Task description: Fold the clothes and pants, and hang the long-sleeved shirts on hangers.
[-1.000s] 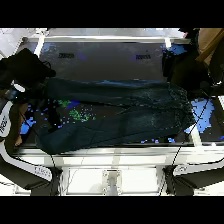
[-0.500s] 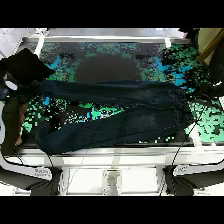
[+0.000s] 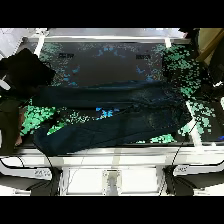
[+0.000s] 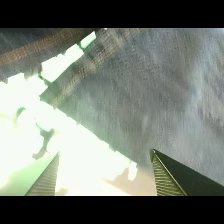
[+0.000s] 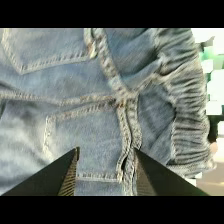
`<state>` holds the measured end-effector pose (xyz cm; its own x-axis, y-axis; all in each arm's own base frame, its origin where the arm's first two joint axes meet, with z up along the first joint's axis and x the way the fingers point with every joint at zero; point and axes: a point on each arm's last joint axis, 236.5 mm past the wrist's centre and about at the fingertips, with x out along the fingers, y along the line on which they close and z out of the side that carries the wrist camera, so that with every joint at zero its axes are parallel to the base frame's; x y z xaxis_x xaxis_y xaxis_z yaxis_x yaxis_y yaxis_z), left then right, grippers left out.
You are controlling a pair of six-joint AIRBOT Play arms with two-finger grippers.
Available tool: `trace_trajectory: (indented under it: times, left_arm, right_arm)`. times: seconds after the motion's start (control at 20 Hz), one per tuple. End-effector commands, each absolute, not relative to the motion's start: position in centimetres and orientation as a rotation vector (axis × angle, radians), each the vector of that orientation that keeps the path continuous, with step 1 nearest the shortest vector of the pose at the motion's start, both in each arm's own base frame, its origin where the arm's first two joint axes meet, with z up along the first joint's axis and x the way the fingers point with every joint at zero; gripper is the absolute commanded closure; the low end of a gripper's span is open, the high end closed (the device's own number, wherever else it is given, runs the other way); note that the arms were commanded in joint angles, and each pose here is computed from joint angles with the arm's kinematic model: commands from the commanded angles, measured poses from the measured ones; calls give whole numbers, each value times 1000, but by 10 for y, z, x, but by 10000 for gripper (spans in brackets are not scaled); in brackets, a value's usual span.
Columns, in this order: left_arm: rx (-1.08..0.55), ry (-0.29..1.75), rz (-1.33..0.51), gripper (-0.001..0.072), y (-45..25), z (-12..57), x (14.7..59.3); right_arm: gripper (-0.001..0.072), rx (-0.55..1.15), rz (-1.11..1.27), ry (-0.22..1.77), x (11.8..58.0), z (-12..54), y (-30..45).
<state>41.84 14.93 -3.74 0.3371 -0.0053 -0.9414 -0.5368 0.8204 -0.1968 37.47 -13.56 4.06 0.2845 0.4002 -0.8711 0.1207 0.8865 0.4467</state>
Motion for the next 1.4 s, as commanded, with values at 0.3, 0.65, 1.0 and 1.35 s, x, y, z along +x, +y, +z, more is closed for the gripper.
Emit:
trace_trajectory:
  times: [0.3,0.65,1.0,1.35]
  left_arm:
    - [-571,1596,266,132,110,-59,249]
    - [-626,1517,184,147,97,-86,255]
    - [-610,1485,166,688,100,-91,264]
    - [-556,1249,234,688,137,-57,323]
  right_arm:
    - [329,582,240,1316,353,51,-131]
    - [330,693,318,1237,371,82,-95]
    - [339,617,373,1235,374,97,-65]
    - [339,611,357,1233,372,101,-65]
